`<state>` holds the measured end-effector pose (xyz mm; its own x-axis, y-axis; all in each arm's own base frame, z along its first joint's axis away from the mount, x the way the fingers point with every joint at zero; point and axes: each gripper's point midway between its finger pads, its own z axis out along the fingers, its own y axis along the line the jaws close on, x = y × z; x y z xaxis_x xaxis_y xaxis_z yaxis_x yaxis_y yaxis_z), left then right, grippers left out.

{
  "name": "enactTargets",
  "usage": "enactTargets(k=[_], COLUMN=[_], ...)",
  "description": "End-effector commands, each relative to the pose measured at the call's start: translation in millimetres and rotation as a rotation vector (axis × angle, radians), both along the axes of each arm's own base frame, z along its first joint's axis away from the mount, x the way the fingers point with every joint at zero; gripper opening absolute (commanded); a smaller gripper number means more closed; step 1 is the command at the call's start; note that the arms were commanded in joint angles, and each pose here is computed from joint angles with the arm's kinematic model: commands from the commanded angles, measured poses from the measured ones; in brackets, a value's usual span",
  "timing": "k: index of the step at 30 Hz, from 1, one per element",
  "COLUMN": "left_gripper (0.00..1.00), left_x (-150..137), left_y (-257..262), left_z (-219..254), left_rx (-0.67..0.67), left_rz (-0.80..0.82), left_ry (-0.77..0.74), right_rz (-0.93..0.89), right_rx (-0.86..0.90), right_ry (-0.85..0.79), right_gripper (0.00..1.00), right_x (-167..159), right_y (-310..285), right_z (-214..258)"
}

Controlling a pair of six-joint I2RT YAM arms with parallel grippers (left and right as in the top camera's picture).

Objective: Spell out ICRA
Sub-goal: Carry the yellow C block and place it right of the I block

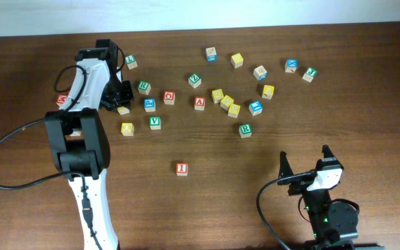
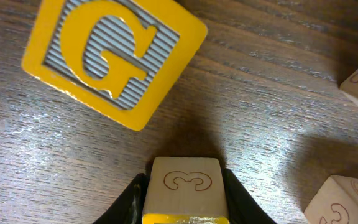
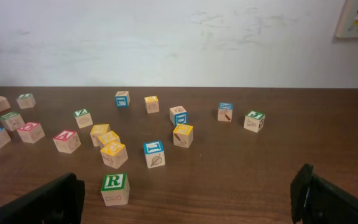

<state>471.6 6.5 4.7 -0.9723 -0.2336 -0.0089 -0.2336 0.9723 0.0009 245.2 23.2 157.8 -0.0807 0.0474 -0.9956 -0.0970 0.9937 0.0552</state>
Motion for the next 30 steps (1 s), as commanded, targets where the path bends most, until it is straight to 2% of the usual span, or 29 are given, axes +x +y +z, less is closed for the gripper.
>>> enactTargets(k=[1,8,13,15,17,19,23,30], left_gripper=[0.22,0.23,0.21,0.21,0.21,0.2,0.2,0.19], left_x=[7.9,11.6,6.2,-11.7,-24.7,-45.2,-92.2,-160.9], left_y=[-0.7,-1.2,-25.8,-48.9,-61.7,-80.5,-122.6,-187.2], left_z=[10.8,55.7,142.4,191.2,210.9,226.6,216.6,181.3], left_rx=[-0.014,-0.013,-0.153,-0.284,-0.351,-0.41,-0.418,-0.285], left_rz=[-0.014,-0.014,-0.034,-0.061,-0.077,-0.103,-0.18,-0.396], left_ry=[-0.034,-0.1,-0.258,-0.319,-0.327,-0.302,-0.123,0.096], right_rz=[-0.016,-0.016,-0.016,-0.016,-0.016,-0.016,-0.016,-0.016], right_rx=[0.005,0.005,0.005,0.005,0.005,0.005,0.005,0.005], right_ry=[0.006,0.006,0.006,0.006,0.006,0.006,0.006,0.006], right_gripper=[0.98,0.98,0.98,0.98,0.98,0.98,0.98,0.98], right_x=[0.2,0.2,0.2,0.2,0.2,0.2,0.2,0.2], right_y=[-3.2,-3.2,-3.2,-3.2,-3.2,-3.2,-3.2,-3.2], right_z=[-2.6,-2.6,-2.6,-2.6,-2.6,-2.6,-2.6,-2.6])
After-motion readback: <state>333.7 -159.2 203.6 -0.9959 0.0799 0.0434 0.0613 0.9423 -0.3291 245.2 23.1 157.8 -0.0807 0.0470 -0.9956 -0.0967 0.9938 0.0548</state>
